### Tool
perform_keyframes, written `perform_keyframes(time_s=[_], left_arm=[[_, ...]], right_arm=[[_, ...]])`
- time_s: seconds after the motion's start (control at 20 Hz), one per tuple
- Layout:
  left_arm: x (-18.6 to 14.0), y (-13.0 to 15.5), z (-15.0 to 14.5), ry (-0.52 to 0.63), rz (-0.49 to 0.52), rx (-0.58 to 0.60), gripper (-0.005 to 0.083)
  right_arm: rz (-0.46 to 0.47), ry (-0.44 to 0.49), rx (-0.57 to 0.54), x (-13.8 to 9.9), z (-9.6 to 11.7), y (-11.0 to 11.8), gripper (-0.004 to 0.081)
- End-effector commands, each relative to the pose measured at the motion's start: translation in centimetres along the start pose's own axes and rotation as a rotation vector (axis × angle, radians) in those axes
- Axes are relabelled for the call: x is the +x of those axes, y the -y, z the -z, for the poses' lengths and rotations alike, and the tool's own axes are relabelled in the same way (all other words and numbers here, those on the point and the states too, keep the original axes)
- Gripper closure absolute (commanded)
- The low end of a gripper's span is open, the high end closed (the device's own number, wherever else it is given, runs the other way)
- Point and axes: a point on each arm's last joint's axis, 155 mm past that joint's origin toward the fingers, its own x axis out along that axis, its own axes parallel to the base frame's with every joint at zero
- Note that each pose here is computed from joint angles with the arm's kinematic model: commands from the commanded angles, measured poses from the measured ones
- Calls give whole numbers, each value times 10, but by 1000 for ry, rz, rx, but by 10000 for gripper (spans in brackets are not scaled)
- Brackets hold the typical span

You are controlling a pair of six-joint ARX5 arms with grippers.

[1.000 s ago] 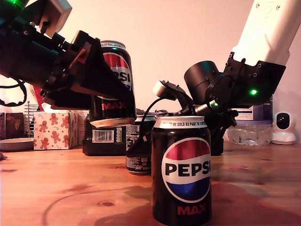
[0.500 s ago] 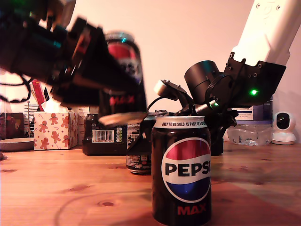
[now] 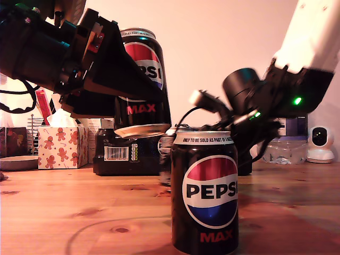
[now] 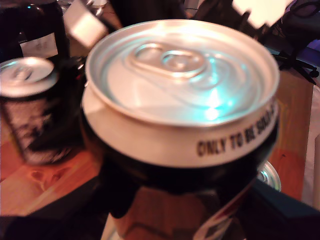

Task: Stack up the Pepsi cans on top of each other

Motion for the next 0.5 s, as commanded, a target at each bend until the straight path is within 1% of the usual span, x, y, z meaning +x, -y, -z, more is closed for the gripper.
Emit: perform_keyframes(time_s=[0.0, 0.15, 0.25, 0.45], left_arm=[[-5, 5, -16, 55, 10, 35, 415], [-5, 5, -15, 52, 10, 34, 415], [-5, 5, -14, 49, 10, 35, 416], [-5, 5, -14, 50, 10, 44, 416]], right_arm=[[15, 79, -71, -20, -46, 0, 565], [48, 69, -112, -35, -56, 3, 565], [82, 64, -102, -46, -65, 6, 565], [137, 21, -70, -70, -68, 16, 566]])
